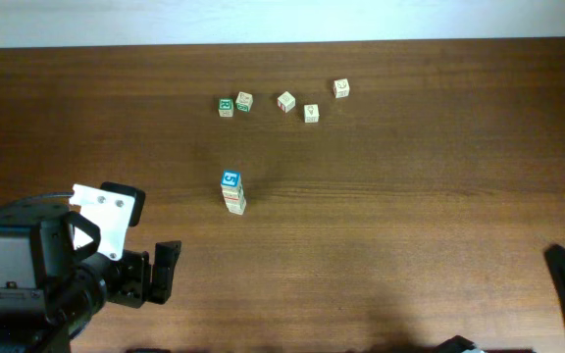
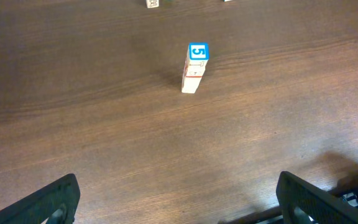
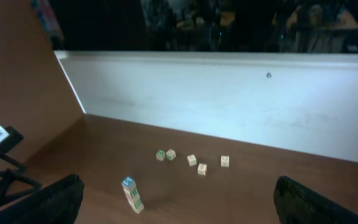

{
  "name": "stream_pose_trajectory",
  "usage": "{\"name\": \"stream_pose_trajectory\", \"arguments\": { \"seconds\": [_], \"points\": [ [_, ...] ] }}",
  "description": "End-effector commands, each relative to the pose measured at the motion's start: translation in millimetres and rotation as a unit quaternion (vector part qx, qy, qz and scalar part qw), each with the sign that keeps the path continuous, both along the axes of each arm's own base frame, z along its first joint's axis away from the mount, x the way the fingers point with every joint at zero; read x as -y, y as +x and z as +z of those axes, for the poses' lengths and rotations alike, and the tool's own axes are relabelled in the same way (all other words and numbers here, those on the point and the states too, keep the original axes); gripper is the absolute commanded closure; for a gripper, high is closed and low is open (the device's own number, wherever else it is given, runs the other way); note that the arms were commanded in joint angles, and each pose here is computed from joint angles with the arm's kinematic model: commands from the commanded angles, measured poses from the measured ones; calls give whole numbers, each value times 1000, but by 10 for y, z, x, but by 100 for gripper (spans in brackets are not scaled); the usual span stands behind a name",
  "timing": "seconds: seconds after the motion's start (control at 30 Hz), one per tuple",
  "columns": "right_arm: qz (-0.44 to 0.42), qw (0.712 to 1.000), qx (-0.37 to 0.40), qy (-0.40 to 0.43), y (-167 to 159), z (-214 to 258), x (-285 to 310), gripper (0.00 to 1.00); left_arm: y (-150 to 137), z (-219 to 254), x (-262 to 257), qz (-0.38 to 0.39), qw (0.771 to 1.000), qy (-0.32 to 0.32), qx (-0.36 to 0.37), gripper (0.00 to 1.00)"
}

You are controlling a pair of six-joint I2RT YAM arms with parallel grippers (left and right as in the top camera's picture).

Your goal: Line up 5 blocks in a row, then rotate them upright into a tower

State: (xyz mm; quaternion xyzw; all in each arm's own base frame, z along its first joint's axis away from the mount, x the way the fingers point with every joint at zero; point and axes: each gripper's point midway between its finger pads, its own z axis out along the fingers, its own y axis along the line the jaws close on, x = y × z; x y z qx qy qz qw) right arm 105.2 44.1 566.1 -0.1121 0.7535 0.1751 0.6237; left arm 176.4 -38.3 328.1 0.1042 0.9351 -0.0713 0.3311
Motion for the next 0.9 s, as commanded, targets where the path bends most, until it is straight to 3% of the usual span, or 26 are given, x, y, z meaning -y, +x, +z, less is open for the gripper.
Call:
{"name": "stream_pose_trajectory", "arguments": {
  "seconds": [0.0,0.13,0.37,0.43,0.53,0.87],
  "points": [
    [-25,999,25,-19,-116,20,169,2,-1,22,-21,-2,1000,8,5,1],
    [-54,998,23,-25,-90,-4,268,2,-1,22,-21,-2,1000,8,5,1],
    [-160,977,-85,-110,698,-601,296,2,-1,22,-21,-2,1000,8,5,1],
    [-174,978,-71,-90,1007,-773,239,2,-1,22,-21,-2,1000,8,5,1],
    [-161,985,-36,-54,1206,-1182,158,2,-1,22,-22,-1,1000,8,5,1],
    [-153,985,78,-1,1328,-3057,173,2,-1,22,-22,-1,1000,8,5,1]
  ]
}}
